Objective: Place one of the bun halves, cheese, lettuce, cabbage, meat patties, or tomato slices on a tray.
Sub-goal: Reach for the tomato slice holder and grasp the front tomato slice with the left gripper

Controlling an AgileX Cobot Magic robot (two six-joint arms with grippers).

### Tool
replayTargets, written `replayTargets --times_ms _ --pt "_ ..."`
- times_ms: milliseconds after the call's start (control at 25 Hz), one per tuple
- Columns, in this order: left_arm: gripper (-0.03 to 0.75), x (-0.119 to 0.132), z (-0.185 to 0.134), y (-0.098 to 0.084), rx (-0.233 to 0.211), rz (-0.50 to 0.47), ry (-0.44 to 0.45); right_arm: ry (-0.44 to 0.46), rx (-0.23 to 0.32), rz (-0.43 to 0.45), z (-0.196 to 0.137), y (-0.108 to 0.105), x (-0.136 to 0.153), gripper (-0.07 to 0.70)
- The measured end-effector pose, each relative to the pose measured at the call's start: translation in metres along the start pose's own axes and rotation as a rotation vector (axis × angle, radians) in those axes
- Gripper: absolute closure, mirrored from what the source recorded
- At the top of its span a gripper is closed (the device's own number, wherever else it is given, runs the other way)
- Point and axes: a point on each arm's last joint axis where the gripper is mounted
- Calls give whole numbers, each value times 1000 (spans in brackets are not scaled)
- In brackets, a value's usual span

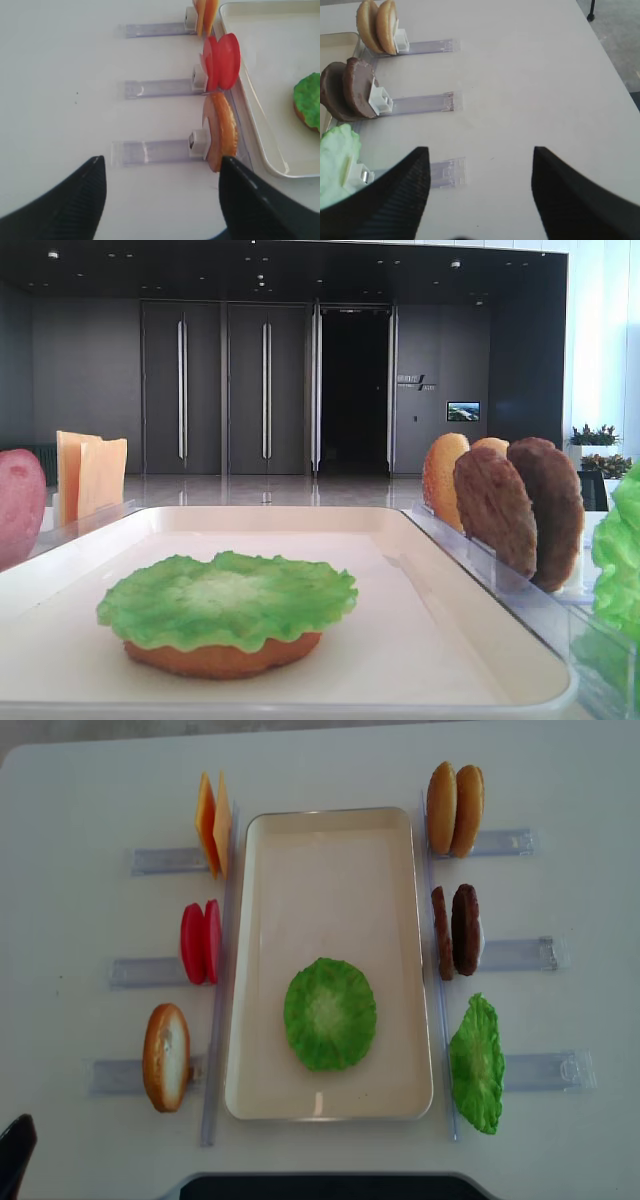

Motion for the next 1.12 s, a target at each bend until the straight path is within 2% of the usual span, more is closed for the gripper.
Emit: replayTargets --times_ms 120,320,560,720,920,1120 --pt "181 -7 6 -1 -16 6 64 0 0 0 0 0 0 208" --pt "181 -10 35 -4 -44 11 106 0 0 0 0 0 0 208" --pt "181 5 71 -4 -82 51 216 0 0 0 0 0 0 208" --pt "181 32 97 -1 -98 129 342 0 0 0 0 0 0 208" --pt "181 83 133 1 -106 200 517 0 0 0 0 0 0 208" --pt "181 130 168 0 -125 224 596 0 0 0 0 0 0 208"
Point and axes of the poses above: a point on each arm's last joint axis where the gripper is mounted, x pointing out along that axis toward the gripper, y along the wrist's bending axis when the last joint is at zero, z = x × y, and after that the axes turned 8 degrees about -x, right-handed
